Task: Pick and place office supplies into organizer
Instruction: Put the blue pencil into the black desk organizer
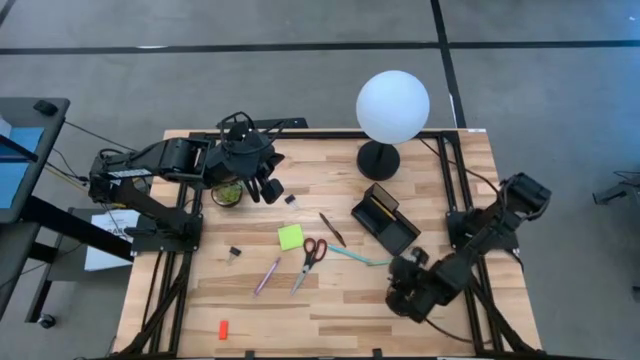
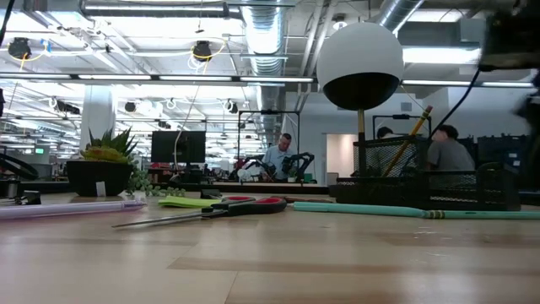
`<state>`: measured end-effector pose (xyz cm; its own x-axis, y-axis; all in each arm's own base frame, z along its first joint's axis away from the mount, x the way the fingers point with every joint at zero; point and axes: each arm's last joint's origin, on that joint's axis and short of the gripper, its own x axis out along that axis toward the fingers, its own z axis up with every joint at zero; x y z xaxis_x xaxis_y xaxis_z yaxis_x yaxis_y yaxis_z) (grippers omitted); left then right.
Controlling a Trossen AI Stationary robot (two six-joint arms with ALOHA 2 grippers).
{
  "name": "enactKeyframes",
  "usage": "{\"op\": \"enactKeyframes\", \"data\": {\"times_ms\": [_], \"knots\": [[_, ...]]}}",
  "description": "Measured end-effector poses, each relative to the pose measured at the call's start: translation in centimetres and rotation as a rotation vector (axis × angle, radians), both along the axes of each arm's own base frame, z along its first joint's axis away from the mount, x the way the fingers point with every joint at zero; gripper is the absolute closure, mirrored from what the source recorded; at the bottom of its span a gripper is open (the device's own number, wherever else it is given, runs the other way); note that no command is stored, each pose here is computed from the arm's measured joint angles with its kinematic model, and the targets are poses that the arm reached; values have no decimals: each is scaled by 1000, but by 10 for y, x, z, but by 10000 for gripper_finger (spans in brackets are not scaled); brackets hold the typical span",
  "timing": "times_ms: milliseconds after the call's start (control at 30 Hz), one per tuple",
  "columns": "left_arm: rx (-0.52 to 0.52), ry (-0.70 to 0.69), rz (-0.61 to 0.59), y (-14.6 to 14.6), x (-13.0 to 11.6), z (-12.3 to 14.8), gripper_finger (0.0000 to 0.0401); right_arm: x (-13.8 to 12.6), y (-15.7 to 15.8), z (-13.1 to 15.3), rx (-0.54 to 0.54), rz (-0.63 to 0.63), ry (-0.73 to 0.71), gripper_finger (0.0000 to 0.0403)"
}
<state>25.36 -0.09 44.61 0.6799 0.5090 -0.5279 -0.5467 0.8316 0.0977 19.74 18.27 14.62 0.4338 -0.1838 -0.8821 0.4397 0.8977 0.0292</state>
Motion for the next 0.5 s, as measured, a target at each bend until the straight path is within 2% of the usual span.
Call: {"op": "enactKeyframes", "data": {"times_ms": [67,133,333,500], "knots": [[0,0,0,0,0,0,401,12,-2,1,-22,168,-7,305],[0,0,0,0,0,0,401,24,-6,3,-59,276,-38,305],[-21,-12,8,0,0,0,401,48,-31,10,-116,355,-62,305],[-17,-9,5,0,0,0,401,57,-47,6,-73,435,9,305]]}}
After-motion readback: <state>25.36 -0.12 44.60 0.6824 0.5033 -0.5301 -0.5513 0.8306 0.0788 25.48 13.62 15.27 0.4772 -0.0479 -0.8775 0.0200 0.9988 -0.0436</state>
